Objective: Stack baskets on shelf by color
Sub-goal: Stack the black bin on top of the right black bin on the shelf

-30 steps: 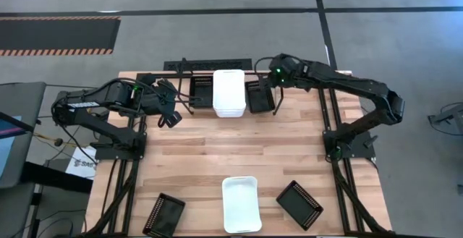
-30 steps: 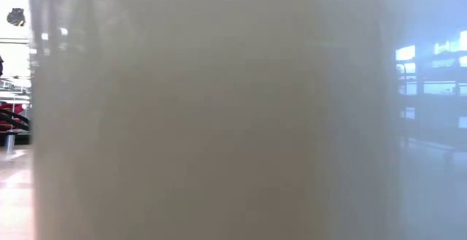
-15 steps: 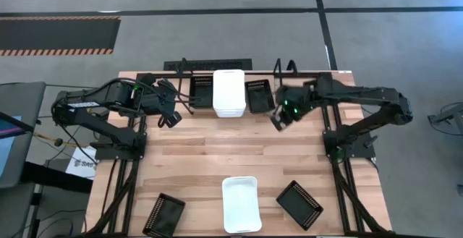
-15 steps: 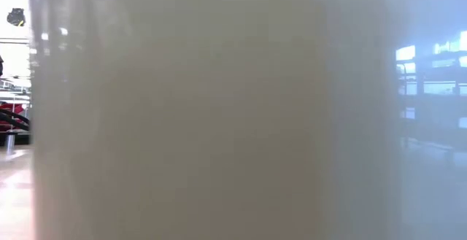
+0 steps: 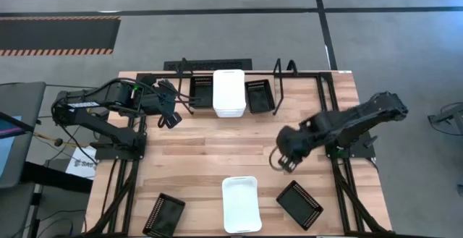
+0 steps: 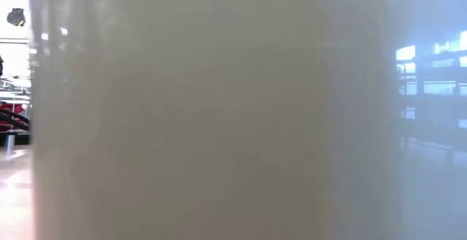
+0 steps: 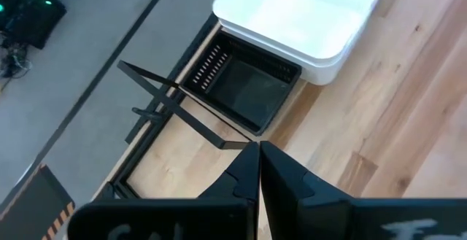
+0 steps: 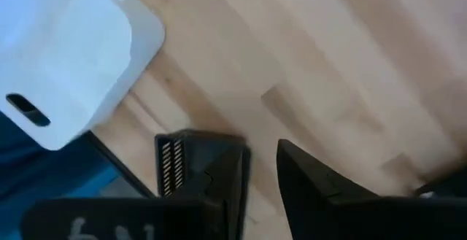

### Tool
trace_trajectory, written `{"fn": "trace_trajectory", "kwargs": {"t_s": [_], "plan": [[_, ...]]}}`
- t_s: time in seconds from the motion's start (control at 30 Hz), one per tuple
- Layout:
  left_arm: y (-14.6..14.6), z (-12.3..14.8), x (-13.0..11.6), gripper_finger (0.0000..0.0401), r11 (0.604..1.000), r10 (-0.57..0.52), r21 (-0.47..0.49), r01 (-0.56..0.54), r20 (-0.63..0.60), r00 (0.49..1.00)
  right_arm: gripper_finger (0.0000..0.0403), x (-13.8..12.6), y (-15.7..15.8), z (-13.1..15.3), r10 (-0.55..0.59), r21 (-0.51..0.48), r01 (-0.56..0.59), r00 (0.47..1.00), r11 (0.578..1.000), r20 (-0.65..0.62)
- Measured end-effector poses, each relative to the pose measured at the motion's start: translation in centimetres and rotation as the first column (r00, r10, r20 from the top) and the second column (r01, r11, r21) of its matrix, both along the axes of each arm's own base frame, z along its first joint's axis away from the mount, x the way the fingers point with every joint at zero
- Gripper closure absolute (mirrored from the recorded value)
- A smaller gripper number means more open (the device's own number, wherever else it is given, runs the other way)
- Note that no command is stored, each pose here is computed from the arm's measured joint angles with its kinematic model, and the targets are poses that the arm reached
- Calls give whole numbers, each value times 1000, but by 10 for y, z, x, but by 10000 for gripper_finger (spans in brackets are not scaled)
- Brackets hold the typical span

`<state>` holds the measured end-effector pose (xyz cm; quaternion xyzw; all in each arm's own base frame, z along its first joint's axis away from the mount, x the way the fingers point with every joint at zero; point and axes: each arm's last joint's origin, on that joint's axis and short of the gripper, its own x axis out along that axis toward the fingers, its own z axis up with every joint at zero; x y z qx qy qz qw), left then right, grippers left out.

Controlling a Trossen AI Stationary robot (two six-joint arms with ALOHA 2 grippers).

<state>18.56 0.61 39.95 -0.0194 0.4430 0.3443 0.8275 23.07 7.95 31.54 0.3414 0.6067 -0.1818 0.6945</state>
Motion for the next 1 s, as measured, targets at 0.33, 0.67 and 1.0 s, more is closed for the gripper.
{"fn": "trace_trajectory", "kwargs": {"t_s": [0.33, 0.67, 1.0], "plan": [[0, 0, 0, 401, 999, -35, 5, 35, -20, 999, 294, 20, 51, -43, 34, 71, -20, 977, 997, -209], [-1, 0, 0, 401, 998, -66, 6, 66, -39, 997, 294, 16, 91, -76, 62, 71, -38, 929, 997, -365], [-1, 0, 0, 401, 998, -67, 3, 67, -39, 997, 277, -7, 108, -104, -10, 42, 29, 920, 999, -392]]}}
